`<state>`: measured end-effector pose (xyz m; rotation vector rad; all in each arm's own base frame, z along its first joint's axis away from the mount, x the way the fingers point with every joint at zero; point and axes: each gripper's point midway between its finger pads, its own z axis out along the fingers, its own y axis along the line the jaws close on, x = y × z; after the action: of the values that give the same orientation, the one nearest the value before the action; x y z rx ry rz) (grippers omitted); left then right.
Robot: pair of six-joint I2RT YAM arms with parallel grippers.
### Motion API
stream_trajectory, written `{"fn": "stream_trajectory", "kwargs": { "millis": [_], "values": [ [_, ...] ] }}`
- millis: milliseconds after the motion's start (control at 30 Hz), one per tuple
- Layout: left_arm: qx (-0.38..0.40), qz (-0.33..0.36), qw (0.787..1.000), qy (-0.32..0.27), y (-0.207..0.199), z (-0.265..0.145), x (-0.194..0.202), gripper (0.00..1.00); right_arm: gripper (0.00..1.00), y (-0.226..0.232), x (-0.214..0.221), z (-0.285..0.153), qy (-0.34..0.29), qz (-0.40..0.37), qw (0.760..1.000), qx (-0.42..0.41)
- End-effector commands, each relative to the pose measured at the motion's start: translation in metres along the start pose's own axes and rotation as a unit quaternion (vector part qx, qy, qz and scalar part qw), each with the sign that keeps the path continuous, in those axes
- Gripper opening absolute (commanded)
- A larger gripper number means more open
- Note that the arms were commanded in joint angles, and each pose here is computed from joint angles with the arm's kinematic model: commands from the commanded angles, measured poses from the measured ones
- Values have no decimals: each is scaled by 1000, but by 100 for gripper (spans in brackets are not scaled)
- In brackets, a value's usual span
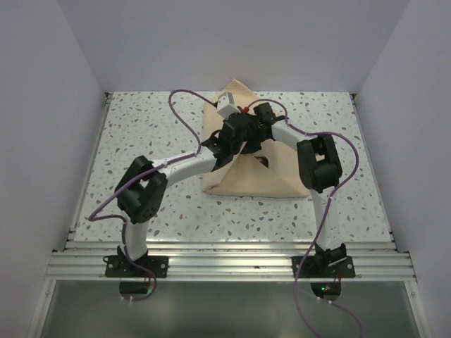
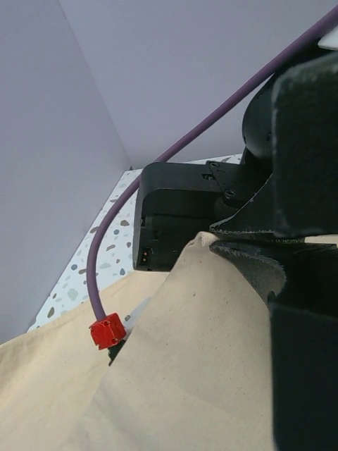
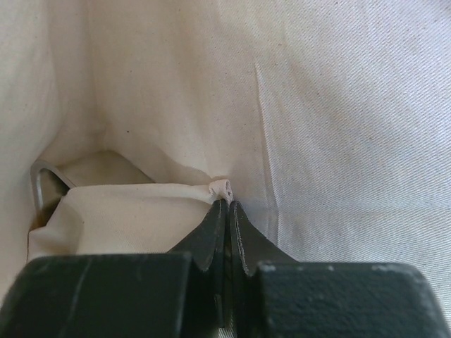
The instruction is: Prepare the surgical pack
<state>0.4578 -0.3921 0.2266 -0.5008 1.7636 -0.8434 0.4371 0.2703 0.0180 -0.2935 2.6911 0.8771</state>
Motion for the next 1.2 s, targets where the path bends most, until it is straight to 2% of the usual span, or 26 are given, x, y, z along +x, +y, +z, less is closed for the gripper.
{"fn": "stream_trajectory", "kwargs": {
  "millis": [0, 133, 300, 367, 433, 700, 900, 1067, 1167],
  "values": [
    [150, -76, 985, -36, -95, -48, -37, 0, 0, -21, 53, 26, 77, 16, 996, 45],
    [161, -77, 982, -60, -94, -75, -62, 0, 0, -15, 39, 16, 51, 23, 998, 40],
    [152, -73, 983, -73, -81, -89, -71, 0, 0, -10, 17, 3, 23, 42, 999, 16],
    [152, -70, 983, -73, -81, -90, -71, 0, 4, -7, 12, 0, 19, 44, 999, 8],
    [154, -68, 983, -69, -82, -89, -68, 0, 14, -6, 9, -1, 17, 44, 999, 6],
    [152, -62, 985, -50, -75, -75, -44, 0, 33, -3, -14, -32, -18, 56, 998, -2],
    [141, -54, 988, -42, -64, -70, -28, 0, 37, -7, -51, -77, -93, 86, 992, -9],
    [131, -43, 990, -34, -53, -62, -10, 0, 51, -23, -67, -114, -134, 111, 985, 14],
    [133, -34, 990, -26, -50, -55, 4, 0, 53, -49, -66, -146, -172, 147, 972, 59]
  ]
}}
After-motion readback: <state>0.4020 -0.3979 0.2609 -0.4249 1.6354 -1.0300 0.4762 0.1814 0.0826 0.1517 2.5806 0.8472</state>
